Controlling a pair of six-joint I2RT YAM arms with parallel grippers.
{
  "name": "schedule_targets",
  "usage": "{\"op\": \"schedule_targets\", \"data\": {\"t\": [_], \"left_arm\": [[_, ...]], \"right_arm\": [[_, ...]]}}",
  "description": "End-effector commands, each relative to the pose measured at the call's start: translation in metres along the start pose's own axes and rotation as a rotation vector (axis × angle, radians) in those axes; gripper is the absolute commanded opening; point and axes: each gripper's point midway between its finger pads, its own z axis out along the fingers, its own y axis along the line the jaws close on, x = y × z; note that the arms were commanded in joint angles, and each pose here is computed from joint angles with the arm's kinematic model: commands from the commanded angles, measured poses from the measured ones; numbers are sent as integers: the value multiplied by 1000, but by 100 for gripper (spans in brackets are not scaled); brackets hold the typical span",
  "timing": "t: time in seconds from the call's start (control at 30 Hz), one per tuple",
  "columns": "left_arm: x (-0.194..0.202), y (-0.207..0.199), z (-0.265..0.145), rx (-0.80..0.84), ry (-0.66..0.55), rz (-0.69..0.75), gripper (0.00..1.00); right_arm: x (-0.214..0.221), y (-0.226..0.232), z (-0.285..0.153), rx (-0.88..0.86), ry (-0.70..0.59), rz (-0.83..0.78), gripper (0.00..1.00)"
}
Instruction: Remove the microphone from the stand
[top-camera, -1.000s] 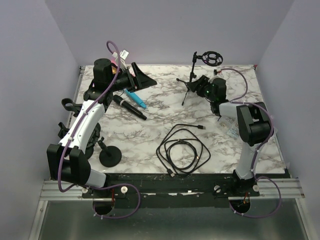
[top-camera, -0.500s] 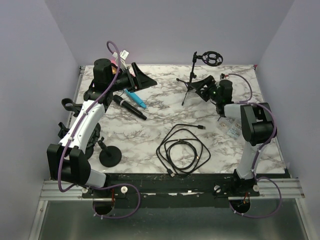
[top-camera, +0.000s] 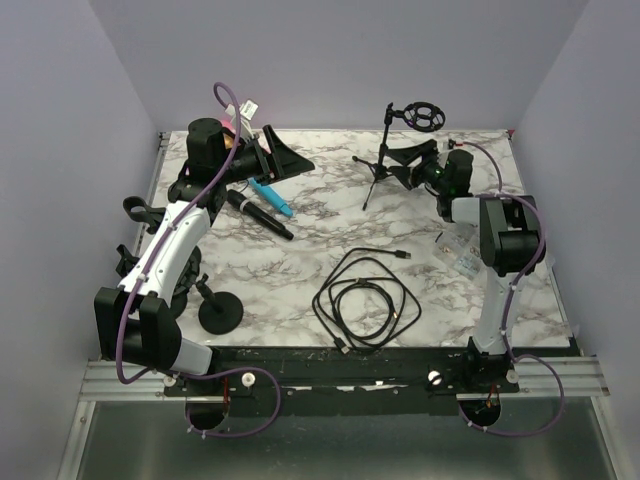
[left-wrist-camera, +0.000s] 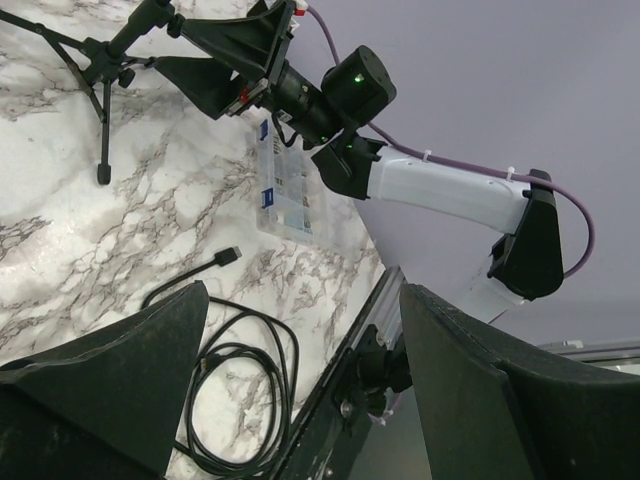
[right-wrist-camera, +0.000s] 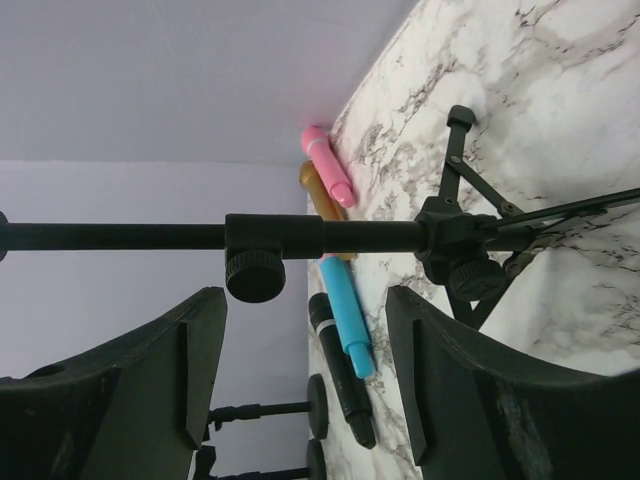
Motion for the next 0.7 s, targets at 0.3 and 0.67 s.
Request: {"op": "schedule_targets", "data": {"t": [0.3, 0.67], "left_arm": [[3, -9, 0, 48, 15, 19, 79], [3, -9, 0, 49, 16, 17, 79]], "right_arm": [[-6, 13, 8, -72, 27, 35, 61], [-9, 17, 9, -77, 34, -42, 42]]}}
